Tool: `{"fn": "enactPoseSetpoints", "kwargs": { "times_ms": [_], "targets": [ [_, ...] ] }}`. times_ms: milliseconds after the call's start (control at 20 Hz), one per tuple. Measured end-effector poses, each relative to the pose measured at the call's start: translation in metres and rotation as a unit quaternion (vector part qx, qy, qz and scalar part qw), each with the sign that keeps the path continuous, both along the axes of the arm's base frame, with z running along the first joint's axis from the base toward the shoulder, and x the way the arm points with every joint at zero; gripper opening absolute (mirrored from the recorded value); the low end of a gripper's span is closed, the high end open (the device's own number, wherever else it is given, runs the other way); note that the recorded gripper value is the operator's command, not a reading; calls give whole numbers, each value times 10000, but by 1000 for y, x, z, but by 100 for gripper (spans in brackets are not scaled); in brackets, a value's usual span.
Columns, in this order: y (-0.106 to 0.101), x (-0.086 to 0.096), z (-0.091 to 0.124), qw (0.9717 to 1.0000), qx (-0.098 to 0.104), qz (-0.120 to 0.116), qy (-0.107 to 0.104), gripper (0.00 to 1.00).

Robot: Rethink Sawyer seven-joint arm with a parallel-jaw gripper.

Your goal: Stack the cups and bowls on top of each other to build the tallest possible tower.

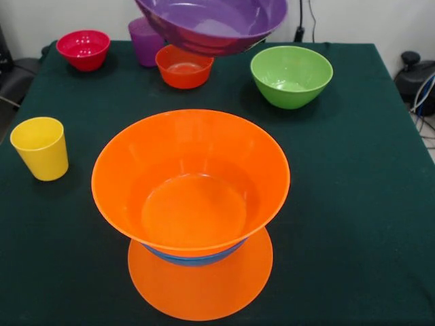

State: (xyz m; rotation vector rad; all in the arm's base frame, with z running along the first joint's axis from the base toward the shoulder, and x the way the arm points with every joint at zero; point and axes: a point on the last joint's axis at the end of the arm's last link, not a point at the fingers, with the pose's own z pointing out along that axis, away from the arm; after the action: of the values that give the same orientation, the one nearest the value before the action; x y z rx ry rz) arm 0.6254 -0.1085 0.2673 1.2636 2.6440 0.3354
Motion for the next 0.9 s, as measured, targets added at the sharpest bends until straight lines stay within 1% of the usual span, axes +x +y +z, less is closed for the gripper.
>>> {"fn": "enactPoseSetpoints", "kwargs": {
  "times_ms": [50,150,300,400,450,500,550,650,700,900],
  "targets": [
    [3,9,6,10000,48,-4,-87,0],
    [4,20,13,9998,86,-1,-195,0],
    [4,36,22,9993,98,22,-350,0],
    [4,43,24,9991,99,32,-412,0],
    [5,52,27,9988,105,43,-480,0],
    [5,56,28,9986,108,48,-509,0],
    [7,69,30,9981,128,70,-601,0],
    [8,76,30,9978,144,83,-647,0],
    [10,86,30,9973,172,94,-703,0],
    [11,104,27,9965,240,100,-793,0]
  ]
}}
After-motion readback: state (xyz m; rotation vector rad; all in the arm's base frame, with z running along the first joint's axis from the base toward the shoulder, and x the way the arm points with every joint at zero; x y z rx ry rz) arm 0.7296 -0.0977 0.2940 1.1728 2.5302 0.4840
